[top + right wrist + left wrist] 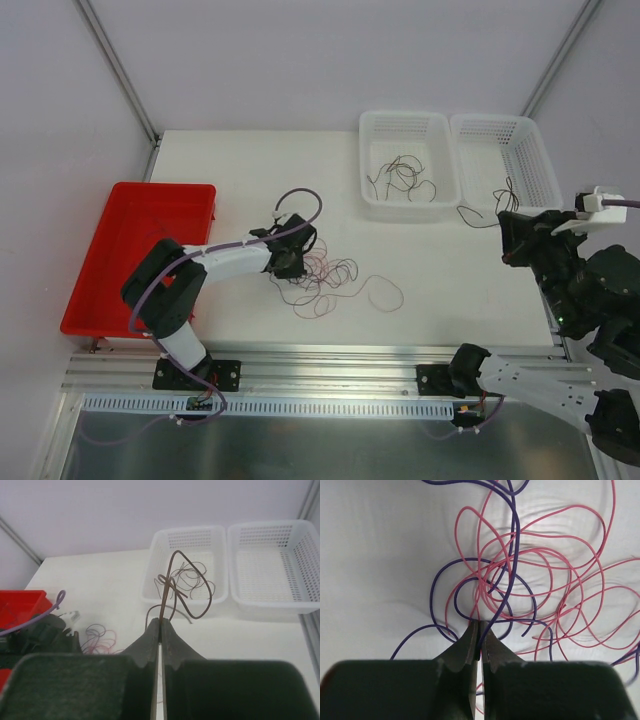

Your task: Untangle the cables

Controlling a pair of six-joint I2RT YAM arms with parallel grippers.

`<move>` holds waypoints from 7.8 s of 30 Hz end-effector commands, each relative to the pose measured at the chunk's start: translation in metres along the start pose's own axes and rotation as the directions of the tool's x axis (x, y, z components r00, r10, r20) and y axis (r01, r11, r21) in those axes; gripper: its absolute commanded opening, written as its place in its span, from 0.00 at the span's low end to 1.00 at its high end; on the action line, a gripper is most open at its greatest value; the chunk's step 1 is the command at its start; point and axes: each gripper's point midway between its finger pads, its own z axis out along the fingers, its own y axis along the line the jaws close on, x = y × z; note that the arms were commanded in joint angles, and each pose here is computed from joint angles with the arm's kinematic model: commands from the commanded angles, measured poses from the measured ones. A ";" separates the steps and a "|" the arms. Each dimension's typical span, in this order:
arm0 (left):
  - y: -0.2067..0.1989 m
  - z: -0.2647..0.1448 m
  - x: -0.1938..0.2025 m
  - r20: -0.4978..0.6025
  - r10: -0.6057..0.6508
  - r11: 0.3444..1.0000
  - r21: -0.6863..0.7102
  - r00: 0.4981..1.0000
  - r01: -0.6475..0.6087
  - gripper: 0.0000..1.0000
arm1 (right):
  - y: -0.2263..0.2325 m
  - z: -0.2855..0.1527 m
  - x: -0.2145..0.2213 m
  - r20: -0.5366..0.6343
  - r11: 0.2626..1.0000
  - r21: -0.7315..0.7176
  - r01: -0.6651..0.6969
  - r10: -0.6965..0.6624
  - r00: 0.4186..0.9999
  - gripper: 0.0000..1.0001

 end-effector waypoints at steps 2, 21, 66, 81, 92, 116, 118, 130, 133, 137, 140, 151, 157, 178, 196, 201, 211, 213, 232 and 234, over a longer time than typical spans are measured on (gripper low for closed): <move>0.033 -0.011 0.006 -0.010 -0.037 0.998 -0.056 0.999 0.037 0.00 | -0.016 0.004 -0.011 0.047 0.994 0.107 0.034 -0.039 0.998 0.01; 0.007 -0.124 -0.041 0.144 0.028 0.969 0.240 0.989 -0.063 0.87 | 0.020 0.153 0.050 -0.214 0.996 0.067 0.056 -0.040 0.976 0.01; 0.015 -0.084 0.024 -0.020 -0.081 0.969 0.233 0.997 0.084 0.94 | 0.142 0.134 0.346 -0.775 0.944 -0.303 -0.127 -0.167 0.609 0.66; 0.010 -0.055 0.019 -0.016 -0.082 0.983 0.165 0.996 0.084 0.63 | 0.176 0.090 0.394 -0.839 0.955 -0.210 -0.210 -0.066 0.540 0.56; 0.009 -0.050 0.023 -0.032 -0.090 0.982 0.165 0.995 0.094 0.13 | 0.197 0.078 0.421 -0.849 0.981 -0.058 -0.186 0.049 0.526 0.56; 0.004 -0.050 0.029 -0.050 -0.118 0.971 0.204 0.992 0.126 0.02 | 0.231 0.084 0.434 -0.815 0.961 -0.053 -0.270 0.114 0.569 0.53; 0.003 -0.050 0.029 -0.051 -0.120 0.970 0.209 0.992 0.128 0.02 | 0.230 0.085 0.437 -0.819 0.965 -0.047 -0.259 0.111 0.563 0.52; 0.000 -0.053 0.027 -0.047 -0.127 0.965 0.223 0.991 0.134 0.00 | 0.210 0.090 0.450 -0.809 0.984 0.041 -0.175 0.135 0.571 0.43; -0.001 -0.055 0.025 -0.043 -0.129 0.964 0.228 0.991 0.136 0.00 | 0.208 0.091 0.452 -0.806 0.985 0.052 -0.162 0.137 0.576 0.41; 0.000 -0.057 0.025 -0.039 -0.133 0.962 0.233 0.990 0.139 0.00 | 0.208 0.096 0.452 -0.802 0.988 0.056 -0.142 0.129 0.583 0.39; -0.001 -0.059 0.024 -0.033 -0.136 0.961 0.240 0.990 0.140 0.00 | 0.209 0.098 0.454 -0.806 0.990 0.061 -0.130 0.126 0.578 0.36; 0.012 -0.058 0.012 0.012 -0.145 0.967 0.215 0.989 0.139 0.00 | 0.157 0.093 0.412 -0.767 0.995 0.103 0.004 0.077 0.638 0.01; 0.036 -0.058 0.000 0.043 -0.186 0.969 0.177 0.982 0.175 0.00 | 0.060 0.096 0.322 -0.630 0.965 0.236 0.112 0.064 0.774 0.01; 0.044 -0.075 0.008 -0.009 -0.181 0.955 0.238 0.984 0.177 0.16 | -0.045 0.087 0.297 -0.658 0.922 0.386 -0.030 0.298 0.691 0.04; 0.027 -0.175 -0.043 0.190 0.018 0.934 0.348 0.982 -0.084 0.94 | -0.057 0.091 0.384 -0.789 0.913 0.408 -0.013 0.360 0.498 0.57; 0.038 -0.191 -0.068 0.302 0.101 0.948 0.259 0.948 -0.184 0.97 | -0.051 0.094 0.383 -0.793 0.920 0.390 -0.028 0.351 0.498 0.58; 0.082 -0.170 -0.089 0.359 0.191 0.980 -0.014 0.914 -0.200 0.98 | -0.033 0.100 0.339 -0.725 0.925 0.379 -0.025 0.313 0.614 0.71; 0.094 -0.159 -0.085 0.354 0.193 0.981 -0.073 0.915 -0.179 0.99 | -0.031 0.103 0.339 -0.714 0.916 0.401 -0.028 0.332 0.616 0.71; 0.121 -0.141 -0.078 0.337 0.217 0.967 -0.199 0.916 -0.156 0.99 | -0.028 0.129 0.392 -0.738 0.854 0.516 0.068 0.403 0.541 0.40; 0.122 -0.141 -0.079 0.341 0.216 0.967 -0.201 0.915 -0.154 0.99 | -0.030 0.127 0.387 -0.734 0.850 0.520 0.078 0.399 0.549 0.24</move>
